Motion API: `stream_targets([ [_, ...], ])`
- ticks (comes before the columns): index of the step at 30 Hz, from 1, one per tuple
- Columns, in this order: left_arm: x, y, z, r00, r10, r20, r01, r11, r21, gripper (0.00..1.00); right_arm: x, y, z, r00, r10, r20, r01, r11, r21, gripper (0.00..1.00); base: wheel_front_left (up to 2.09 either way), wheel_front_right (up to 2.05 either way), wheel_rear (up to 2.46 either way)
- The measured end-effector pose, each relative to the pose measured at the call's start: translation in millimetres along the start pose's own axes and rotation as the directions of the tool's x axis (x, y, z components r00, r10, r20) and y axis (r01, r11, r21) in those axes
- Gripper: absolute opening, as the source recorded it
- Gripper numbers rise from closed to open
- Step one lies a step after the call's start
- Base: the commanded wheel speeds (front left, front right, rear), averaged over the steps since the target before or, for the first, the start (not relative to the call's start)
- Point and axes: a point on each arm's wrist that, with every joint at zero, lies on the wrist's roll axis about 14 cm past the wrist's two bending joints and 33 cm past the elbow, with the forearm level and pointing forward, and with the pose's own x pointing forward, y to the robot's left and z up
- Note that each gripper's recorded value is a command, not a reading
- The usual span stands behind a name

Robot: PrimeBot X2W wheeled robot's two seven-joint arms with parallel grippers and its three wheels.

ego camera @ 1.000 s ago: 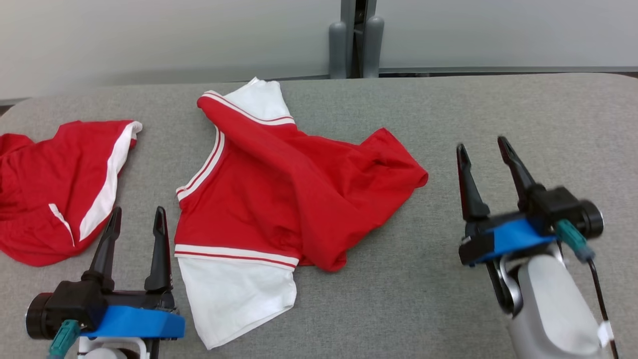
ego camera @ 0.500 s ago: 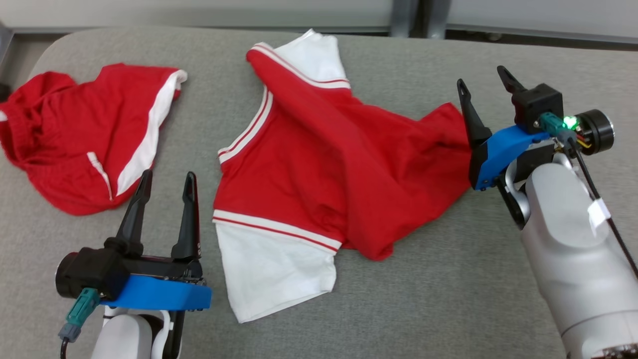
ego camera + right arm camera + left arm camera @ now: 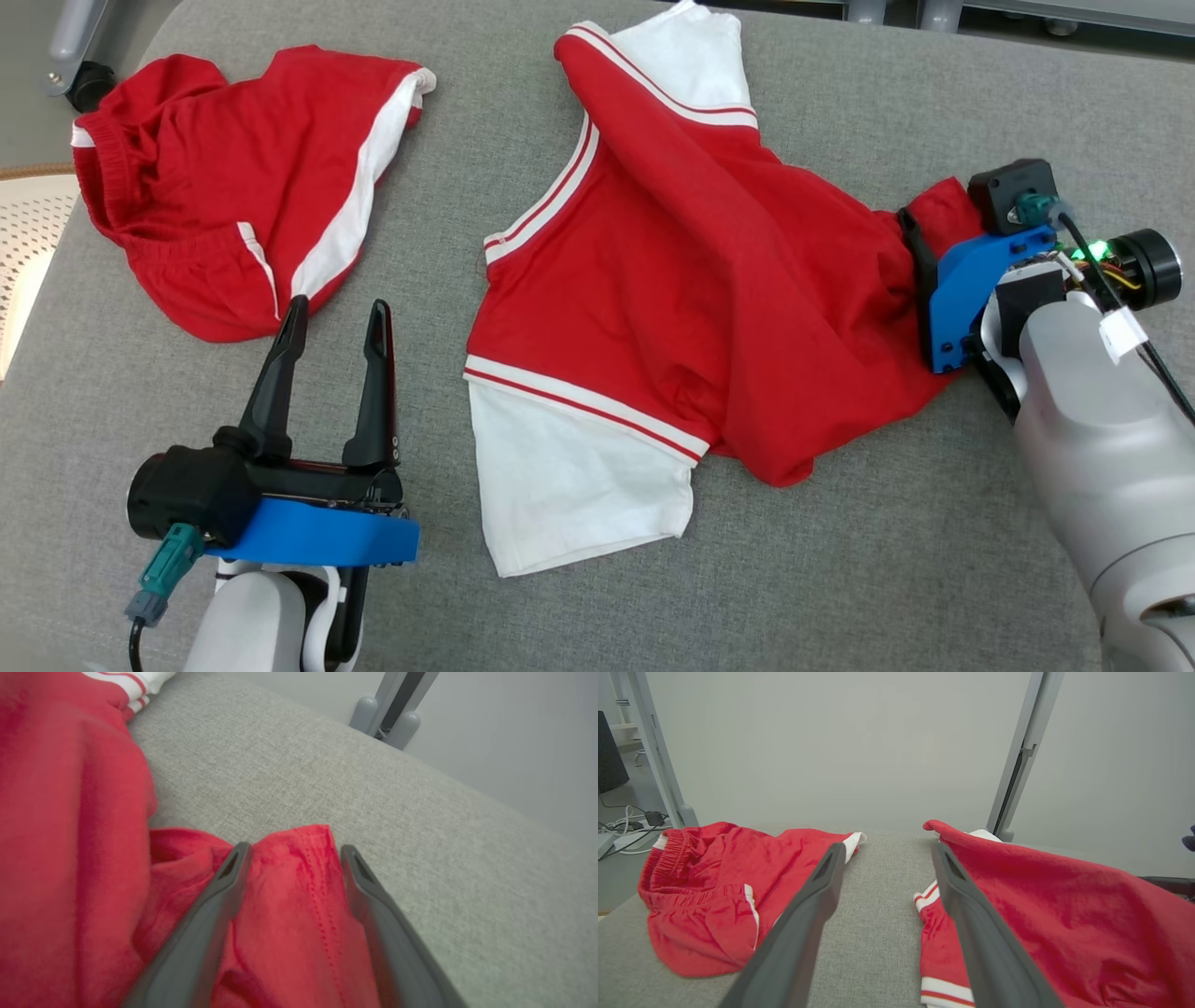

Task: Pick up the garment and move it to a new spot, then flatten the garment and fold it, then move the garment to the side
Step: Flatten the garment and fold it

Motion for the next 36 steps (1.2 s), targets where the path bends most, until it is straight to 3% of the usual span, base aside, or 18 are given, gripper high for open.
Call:
stream_targets([
  [4, 0.5, -0.4, -0.4, 1.0, 0.001, 0.0, -0.001, 1.0, -0.001, 1.0, 0.4, -2.3, -3.4, 0.999, -0.002, -0.037, 0.003, 1.0, 0.004, 1.0, 0.0, 0.0, 0.0],
  [5, 0.7, -1.1, -0.7, 1.0, 0.0, -0.001, 0.0, 1.0, -0.002, 1.0, 0.6, -2.3, -4.2, 0.999, -0.002, -0.045, 0.002, 1.0, 0.005, 0.84, 0.0, 0.0, 0.0],
  [6, 1.0, -1.5, -1.0, 1.0, 0.001, -0.002, -0.001, 1.0, -0.001, 1.0, 0.8, -1.7, -4.3, 0.999, 0.0, -0.049, 0.001, 1.0, 0.005, 0.17, 0.0, 0.0, 0.0],
  [7, 1.4, -2.4, -1.1, 1.0, -0.002, -0.001, 0.002, 1.0, -0.002, 1.0, 0.7, 0.0, -4.4, 0.999, 0.003, -0.052, -0.003, 1.0, 0.008, 0.0, 0.0, 0.0, 0.0],
  [12, 3.2, -5.2, 0.9, 1.0, -0.009, 0.006, 0.009, 1.0, -0.007, 1.0, -4.2, -2.9, 2.7, 1.0, -0.007, -0.008, 0.007, 1.0, 0.026, 0.0, 0.0, 0.0, 0.0],
  [22, -9.5, -8.7, 10.8, 0.999, -0.019, 0.028, 0.019, 1.0, -0.011, 1.0, -47.8, -33.6, 67.4, 0.955, -0.108, 0.277, 0.095, 0.994, 0.061, 0.0, 0.0, 0.0, 0.0],
  [26, -15.4, -15.7, 17.5, 0.998, -0.041, 0.044, 0.041, 0.999, -0.014, 1.0, -76.7, -45.6, 103.1, 0.909, -0.147, 0.389, 0.138, 0.989, 0.051, 0.0, 0.0, 0.0, 0.0],
  [31, -18.8, -25.7, 24.7, 0.995, -0.07, 0.065, 0.071, 0.997, -0.019, 1.0, -120.2, -50.4, 160.2, 0.805, -0.173, 0.567, 0.174, 0.983, 0.053, 0.0, 0.0, 0.0, 0.0],
  [36, -21.4, -32.7, 28.5, 0.993, -0.091, 0.075, 0.093, 0.995, -0.023, 1.0, -157.5, -51.9, 187.8, 0.721, -0.182, 0.668, 0.198, 0.979, 0.052, 0.0, 0.0, 0.0, 0.0],
])
